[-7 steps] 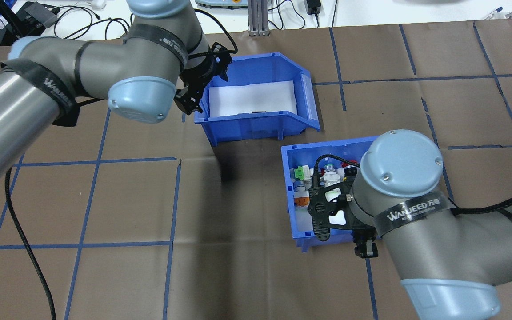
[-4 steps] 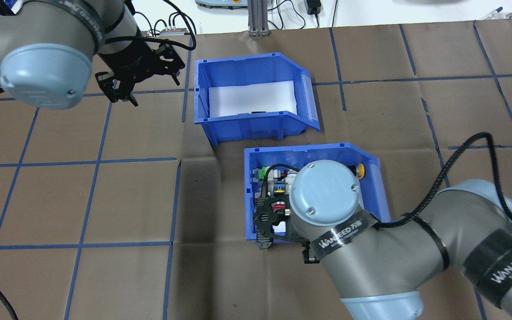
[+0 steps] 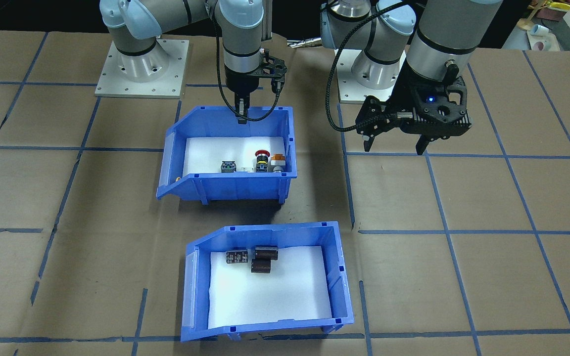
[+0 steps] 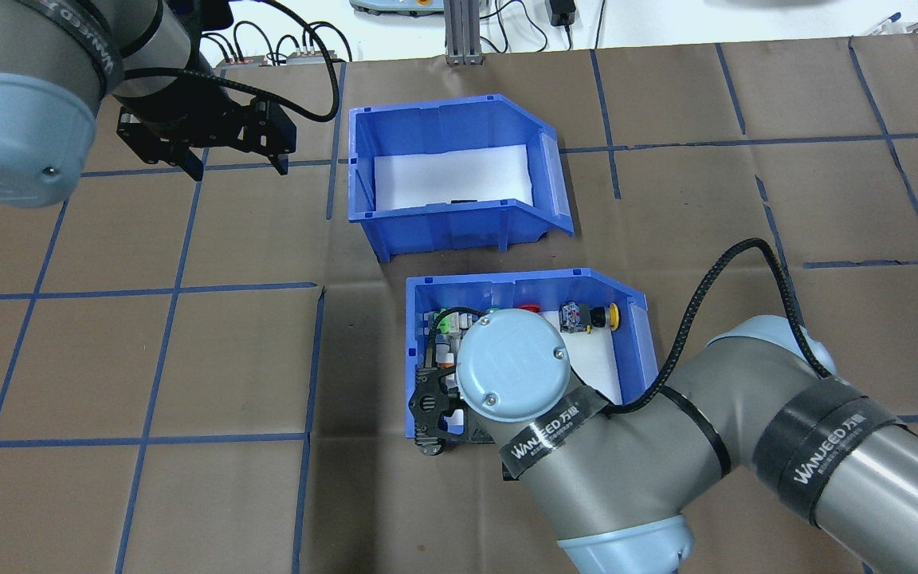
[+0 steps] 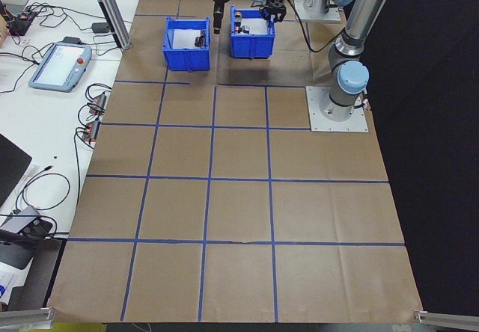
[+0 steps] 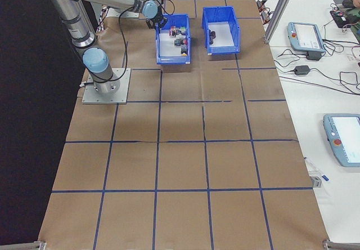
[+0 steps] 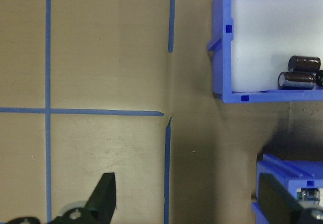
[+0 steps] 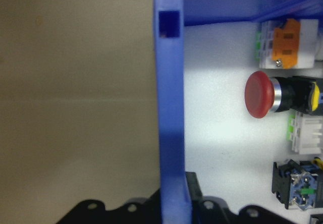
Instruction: Place battery box in front
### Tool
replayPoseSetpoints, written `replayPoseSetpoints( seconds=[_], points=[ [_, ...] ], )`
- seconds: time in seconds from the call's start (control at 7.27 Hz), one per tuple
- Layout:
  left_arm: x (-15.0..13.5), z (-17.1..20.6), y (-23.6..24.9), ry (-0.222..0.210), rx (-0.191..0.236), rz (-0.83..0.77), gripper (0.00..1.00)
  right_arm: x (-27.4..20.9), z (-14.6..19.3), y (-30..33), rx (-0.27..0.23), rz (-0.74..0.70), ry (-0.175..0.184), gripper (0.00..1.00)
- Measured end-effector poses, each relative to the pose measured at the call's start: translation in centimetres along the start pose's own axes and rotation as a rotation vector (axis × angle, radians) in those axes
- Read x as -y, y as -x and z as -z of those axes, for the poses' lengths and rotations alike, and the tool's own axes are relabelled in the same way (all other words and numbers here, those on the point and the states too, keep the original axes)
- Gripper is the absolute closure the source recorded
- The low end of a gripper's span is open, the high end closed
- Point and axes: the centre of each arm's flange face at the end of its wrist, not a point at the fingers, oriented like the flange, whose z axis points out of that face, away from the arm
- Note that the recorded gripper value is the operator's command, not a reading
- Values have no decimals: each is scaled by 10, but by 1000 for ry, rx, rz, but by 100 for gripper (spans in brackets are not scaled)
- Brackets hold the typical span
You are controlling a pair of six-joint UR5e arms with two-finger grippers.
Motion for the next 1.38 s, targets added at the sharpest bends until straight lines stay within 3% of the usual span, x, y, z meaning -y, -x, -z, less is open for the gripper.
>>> replayPoseSetpoints(
  seconds=[0.41,0.69,0.96,1.38],
  points=[
    [-7,-1,-3,53,-10,-65,1,-7,9,-4,1,-17,9,0],
    [-18,7,-2,77,-7,-67,1,-26,41,-11,18,-62,20,0],
    [-25,11,-1,80,-7,-65,1,-64,67,-42,38,-173,21,0],
    [-22,17,-1,69,-7,-65,1,-123,102,-99,51,-408,-14,0]
  ],
)
